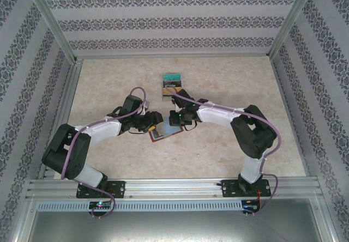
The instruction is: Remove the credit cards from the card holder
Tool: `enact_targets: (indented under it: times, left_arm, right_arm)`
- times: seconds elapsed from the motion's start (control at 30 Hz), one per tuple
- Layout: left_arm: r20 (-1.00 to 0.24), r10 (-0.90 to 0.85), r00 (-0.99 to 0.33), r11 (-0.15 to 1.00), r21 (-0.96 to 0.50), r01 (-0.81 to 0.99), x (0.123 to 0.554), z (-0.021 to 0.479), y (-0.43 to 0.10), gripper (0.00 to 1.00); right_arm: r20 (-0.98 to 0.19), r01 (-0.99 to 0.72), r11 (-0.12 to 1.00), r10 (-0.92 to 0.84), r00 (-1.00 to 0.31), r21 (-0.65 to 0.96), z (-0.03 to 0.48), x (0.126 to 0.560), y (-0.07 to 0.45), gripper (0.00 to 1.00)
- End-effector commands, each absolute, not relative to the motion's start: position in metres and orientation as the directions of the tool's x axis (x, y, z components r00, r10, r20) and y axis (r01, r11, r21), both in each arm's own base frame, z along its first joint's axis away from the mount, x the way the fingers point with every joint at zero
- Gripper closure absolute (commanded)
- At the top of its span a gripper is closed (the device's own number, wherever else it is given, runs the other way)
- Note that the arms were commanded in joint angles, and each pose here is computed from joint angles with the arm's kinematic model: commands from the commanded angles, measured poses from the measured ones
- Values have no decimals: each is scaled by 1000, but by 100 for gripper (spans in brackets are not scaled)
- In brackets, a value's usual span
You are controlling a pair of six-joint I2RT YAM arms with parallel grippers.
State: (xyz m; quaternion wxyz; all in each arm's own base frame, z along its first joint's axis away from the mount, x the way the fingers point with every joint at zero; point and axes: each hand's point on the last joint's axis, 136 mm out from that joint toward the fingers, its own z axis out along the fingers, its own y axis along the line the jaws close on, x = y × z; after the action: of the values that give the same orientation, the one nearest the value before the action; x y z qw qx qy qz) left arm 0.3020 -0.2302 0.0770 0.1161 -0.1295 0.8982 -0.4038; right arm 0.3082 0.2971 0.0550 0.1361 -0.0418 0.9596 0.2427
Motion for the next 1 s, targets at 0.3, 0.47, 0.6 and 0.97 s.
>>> enact_targets:
  times: [0.3,0.47,0.6,0.97]
  left_arm:
    - [-115,-269,-956,607,-791,-75,324,85,-278,44]
    - [-145,-290,-946,645,-760,-81,324,88,-268,44]
    - [-155,-332,-930,690,-713,-128,318,83,-248,43]
    - [-78,-405,-911,665,-709,-235,308,64,-234,49]
  right_arm:
    - [-315,-33,885,130,-940,464,65,312,254,89]
    - [-317,-61,879,105,-943,473,67,314,259,89]
    - [-318,-101,882,57,-946,459,67,316,266,89]
    - [-269,-209,877,-96,-958,433,49,310,297,90]
